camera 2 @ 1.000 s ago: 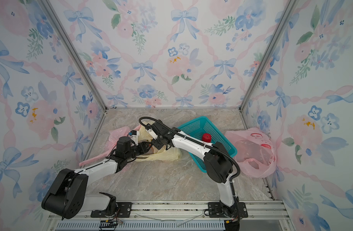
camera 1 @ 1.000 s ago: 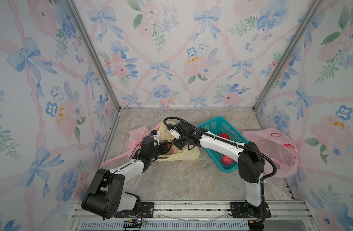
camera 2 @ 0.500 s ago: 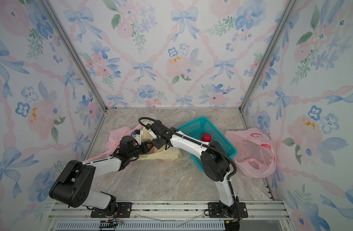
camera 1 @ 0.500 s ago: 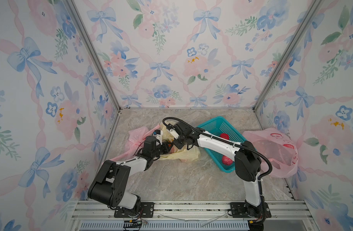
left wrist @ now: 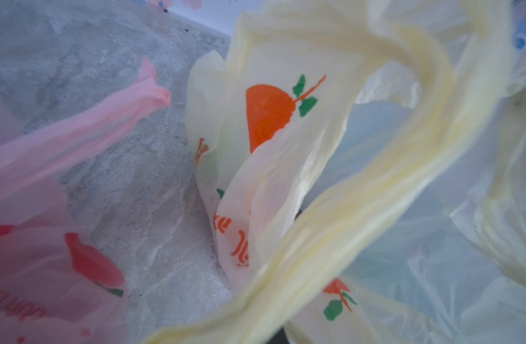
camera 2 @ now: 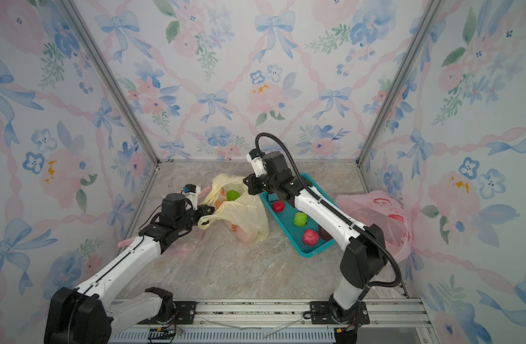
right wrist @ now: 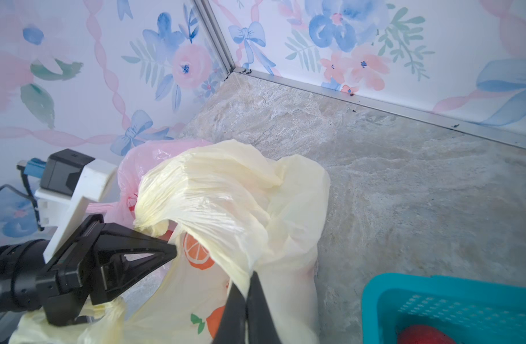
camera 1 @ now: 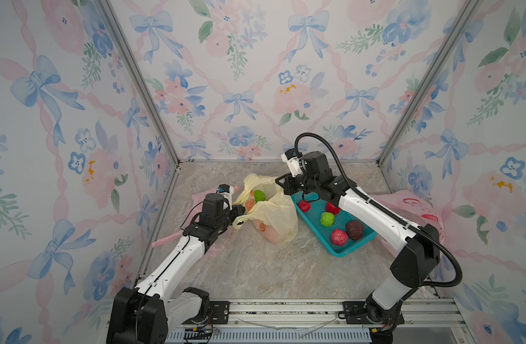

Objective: Untie the knot of a plastic bag & take out the apple
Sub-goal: Untie the plastic bag at the center of the board.

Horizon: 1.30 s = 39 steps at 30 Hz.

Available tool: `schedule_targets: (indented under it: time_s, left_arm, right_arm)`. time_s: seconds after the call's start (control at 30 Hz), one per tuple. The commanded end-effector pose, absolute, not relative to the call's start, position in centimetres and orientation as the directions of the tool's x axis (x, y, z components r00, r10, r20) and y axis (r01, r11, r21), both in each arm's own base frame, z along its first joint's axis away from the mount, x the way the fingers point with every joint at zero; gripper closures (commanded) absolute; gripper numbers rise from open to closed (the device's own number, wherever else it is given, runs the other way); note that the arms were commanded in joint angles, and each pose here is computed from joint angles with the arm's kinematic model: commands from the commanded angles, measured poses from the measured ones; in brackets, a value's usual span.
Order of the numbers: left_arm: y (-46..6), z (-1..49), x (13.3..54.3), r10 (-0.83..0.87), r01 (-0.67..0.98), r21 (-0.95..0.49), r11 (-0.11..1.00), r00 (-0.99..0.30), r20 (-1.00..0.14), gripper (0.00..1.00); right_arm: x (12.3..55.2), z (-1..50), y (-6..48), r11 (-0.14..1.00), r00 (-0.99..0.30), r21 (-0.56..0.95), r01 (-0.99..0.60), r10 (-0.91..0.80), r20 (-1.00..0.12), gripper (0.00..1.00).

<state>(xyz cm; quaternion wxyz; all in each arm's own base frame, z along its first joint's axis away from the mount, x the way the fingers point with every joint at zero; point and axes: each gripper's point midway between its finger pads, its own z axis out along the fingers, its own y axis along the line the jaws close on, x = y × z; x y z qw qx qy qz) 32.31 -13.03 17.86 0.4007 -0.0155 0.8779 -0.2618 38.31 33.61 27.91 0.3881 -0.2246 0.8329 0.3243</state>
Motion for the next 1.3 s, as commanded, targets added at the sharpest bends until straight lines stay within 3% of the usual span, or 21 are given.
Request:
schedule_targets:
  time_s: [0.0,0.47,0.7,0.8,0.87,0.93,1.03,1.27]
  left_arm:
    - [-10.2,16.2,30.1,-0.212,0.105,-0.415,0.904,-0.731,-0.648,1.00]
    - [-4.1,15.8,28.3,-0.303,-0.054,-0.382,0.922,-0.716,-0.629,1.00]
    - [-4.2,13.5,28.1,-0.306,-0.082,-0.381,0.921,-0.759,-0.574,1.00]
    - [-4.5,14.2,28.2,-0.303,-0.063,-0.396,0.916,-0.755,-0.582,1.00]
    - [-5.1,14.9,28.3,-0.299,-0.034,-0.419,0.908,-0.753,-0.586,1.00]
    - [-5.5,15.6,28.4,-0.296,-0.018,-0.426,0.904,-0.746,-0.597,0.98]
    - [-5.8,16.3,28.6,-0.295,-0.005,-0.432,0.902,-0.738,-0.607,0.85]
    - [-6.6,18.8,29.5,-0.297,0.028,-0.450,0.893,-0.713,-0.634,0.70]
  right_arm:
    - [37.7,26.0,33.3,0.660,-0.694,0.491,-0.568,-0.064,-0.717,1.00]
    - [41.1,19.6,24.7,0.796,-0.754,0.478,-0.371,0.042,-0.656,1.00]
    - [43.0,17.7,24.7,0.822,-0.762,0.425,-0.379,-0.017,-0.648,1.00]
    - [42.7,19.2,26.1,0.765,-0.749,0.455,-0.456,-0.054,-0.660,1.00]
    - [41.4,21.5,27.9,0.689,-0.717,0.483,-0.540,-0.076,-0.693,0.87]
    - [39.3,23.9,29.7,0.641,-0.664,0.451,-0.622,-0.124,-0.738,0.67]
    - [36.4,26.6,31.4,0.605,-0.592,0.385,-0.697,-0.184,-0.784,0.38]
    - [32.7,29.4,33.6,0.631,-0.466,0.206,-0.748,-0.278,-0.840,0.26]
